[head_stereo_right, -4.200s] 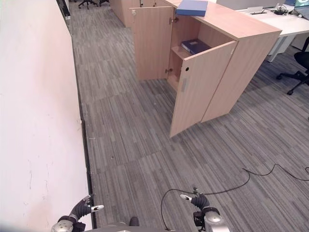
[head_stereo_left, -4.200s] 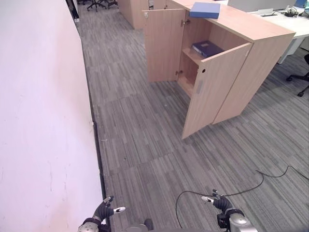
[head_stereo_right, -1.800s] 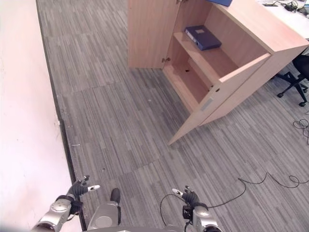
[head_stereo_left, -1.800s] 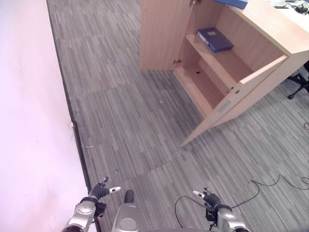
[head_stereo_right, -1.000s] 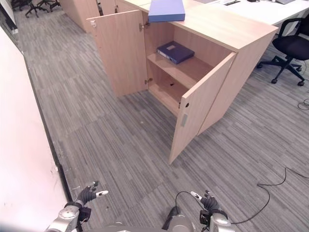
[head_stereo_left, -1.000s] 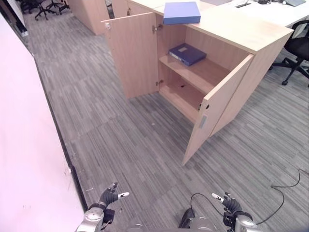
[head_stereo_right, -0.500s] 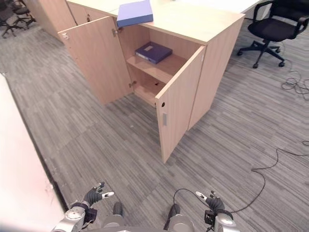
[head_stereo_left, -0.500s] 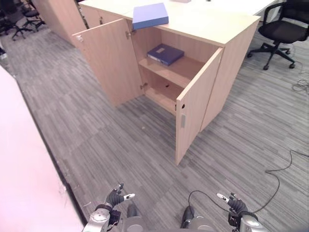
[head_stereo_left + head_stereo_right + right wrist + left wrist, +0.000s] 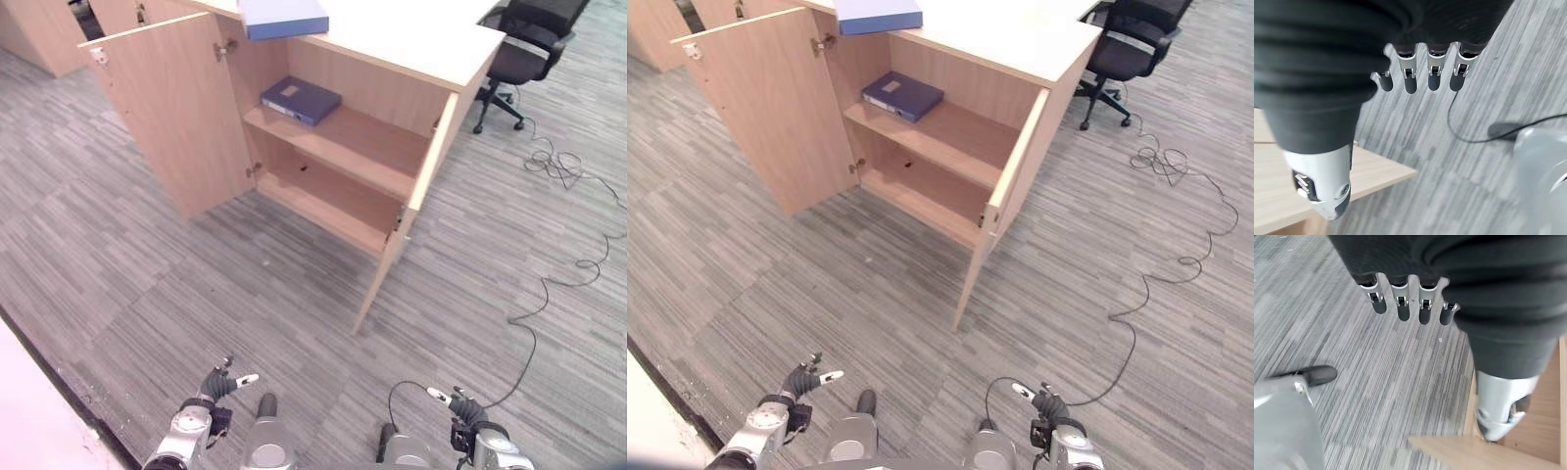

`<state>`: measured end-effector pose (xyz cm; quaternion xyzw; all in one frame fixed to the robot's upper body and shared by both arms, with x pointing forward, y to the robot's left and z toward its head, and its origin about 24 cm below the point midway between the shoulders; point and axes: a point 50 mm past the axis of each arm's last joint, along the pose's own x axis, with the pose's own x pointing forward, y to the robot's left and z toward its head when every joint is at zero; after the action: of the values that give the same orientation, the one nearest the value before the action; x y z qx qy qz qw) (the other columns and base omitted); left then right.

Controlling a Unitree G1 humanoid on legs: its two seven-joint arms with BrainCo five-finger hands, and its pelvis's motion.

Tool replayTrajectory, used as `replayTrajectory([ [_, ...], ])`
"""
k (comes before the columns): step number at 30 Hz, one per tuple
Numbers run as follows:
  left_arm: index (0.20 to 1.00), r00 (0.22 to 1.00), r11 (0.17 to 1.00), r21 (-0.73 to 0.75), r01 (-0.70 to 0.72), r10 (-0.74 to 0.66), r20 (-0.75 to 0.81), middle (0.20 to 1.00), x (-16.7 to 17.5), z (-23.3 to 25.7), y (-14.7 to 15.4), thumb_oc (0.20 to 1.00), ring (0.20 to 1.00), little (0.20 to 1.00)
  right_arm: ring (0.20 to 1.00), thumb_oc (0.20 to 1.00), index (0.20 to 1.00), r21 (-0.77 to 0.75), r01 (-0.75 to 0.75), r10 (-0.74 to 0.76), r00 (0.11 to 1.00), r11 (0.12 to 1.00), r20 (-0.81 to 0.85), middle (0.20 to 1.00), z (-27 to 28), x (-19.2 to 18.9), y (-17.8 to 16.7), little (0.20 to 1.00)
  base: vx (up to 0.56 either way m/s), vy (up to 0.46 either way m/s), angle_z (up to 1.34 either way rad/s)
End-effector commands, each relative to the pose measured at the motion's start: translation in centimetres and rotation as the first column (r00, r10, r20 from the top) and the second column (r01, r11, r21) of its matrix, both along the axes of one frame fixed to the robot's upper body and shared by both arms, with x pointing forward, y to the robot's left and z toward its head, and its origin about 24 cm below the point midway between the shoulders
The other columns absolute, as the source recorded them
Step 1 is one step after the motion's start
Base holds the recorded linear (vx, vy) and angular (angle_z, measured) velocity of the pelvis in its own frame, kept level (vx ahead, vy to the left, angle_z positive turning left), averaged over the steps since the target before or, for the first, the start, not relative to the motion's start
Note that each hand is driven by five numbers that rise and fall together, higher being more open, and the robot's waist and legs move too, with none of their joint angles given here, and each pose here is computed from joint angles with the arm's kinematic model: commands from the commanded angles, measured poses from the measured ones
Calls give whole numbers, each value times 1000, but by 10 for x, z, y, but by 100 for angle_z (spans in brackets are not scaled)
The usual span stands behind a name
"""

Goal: Put the empty folder in the office cabinet

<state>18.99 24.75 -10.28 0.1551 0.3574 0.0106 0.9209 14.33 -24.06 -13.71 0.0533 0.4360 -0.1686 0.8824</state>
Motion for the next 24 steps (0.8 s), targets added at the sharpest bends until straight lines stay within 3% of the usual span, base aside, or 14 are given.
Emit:
replayTrajectory([
  [1,1000,997,999,-14,42,-41,62,1000,5,6,-9,1000,1000,1000,1000,1000,1000,5,41,-42,998,999,45,1000,6,5,-8,1000,152,496,0],
  [7,1000,995,998,-16,59,-58,76,1000,-7,14,2,1000,1000,1000,1000,1000,1000,62,28,-33,996,998,78,1000,6,12,8,1000,109,510,-74],
  [13,1000,998,999,-33,44,-42,46,1000,-15,8,0,1000,1000,1000,1000,1000,1000,55,4,-9,996,998,85,1000,7,17,8,1000,111,215,-37],
  [17,1000,999,992,-122,40,-37,33,1000,-22,-1,-21,1000,1000,1000,1000,1000,1000,1,72,-72,997,997,34,1000,5,-7,-19,1000,69,-46,31],
  [24,1000,999,986,-169,8,-1,45,1000,-19,-3,-33,1000,1000,1000,1000,1000,1000,-60,75,-72,996,995,52,1000,15,3,-38,1000,-37,108,-56],
])
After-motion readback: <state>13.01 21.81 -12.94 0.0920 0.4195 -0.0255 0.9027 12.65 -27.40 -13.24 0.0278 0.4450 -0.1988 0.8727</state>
